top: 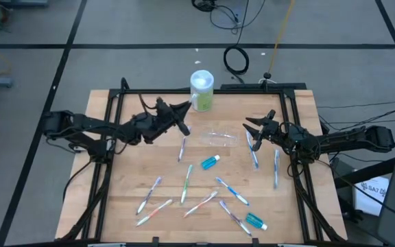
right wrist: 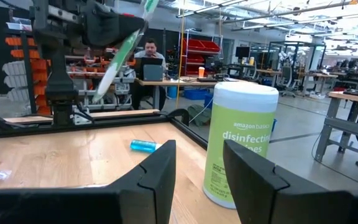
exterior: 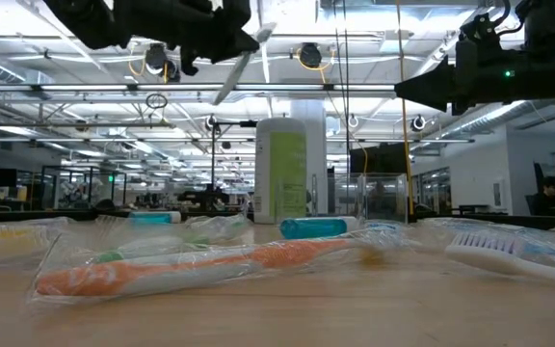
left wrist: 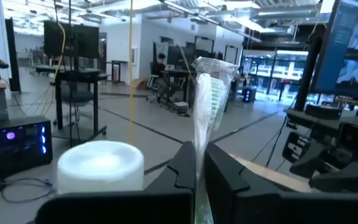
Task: Pick & Place toothbrushing station
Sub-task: Put the top left green toothbrush into the transparent organizer
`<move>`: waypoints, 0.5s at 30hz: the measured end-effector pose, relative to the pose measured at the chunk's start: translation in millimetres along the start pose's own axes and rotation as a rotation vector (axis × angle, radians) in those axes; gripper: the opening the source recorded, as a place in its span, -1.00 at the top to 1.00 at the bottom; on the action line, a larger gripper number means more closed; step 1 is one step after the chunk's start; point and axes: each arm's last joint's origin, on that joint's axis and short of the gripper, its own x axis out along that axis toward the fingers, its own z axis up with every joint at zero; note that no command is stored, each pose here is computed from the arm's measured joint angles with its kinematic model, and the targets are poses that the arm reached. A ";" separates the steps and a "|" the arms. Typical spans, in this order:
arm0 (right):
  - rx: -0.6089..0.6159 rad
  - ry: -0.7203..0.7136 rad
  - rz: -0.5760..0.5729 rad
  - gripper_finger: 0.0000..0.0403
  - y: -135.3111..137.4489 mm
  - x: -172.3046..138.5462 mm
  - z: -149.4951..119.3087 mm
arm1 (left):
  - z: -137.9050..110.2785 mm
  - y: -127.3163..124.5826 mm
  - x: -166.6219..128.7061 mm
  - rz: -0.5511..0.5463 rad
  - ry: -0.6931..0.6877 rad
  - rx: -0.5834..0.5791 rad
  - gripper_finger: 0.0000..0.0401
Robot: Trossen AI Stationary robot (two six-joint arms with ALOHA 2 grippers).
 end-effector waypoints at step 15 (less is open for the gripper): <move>0.000 0.000 -0.002 0.38 -0.1 0.0 0.0 | -53.5 -11.6 20.0 -0.075 -0.173 -0.097 0.97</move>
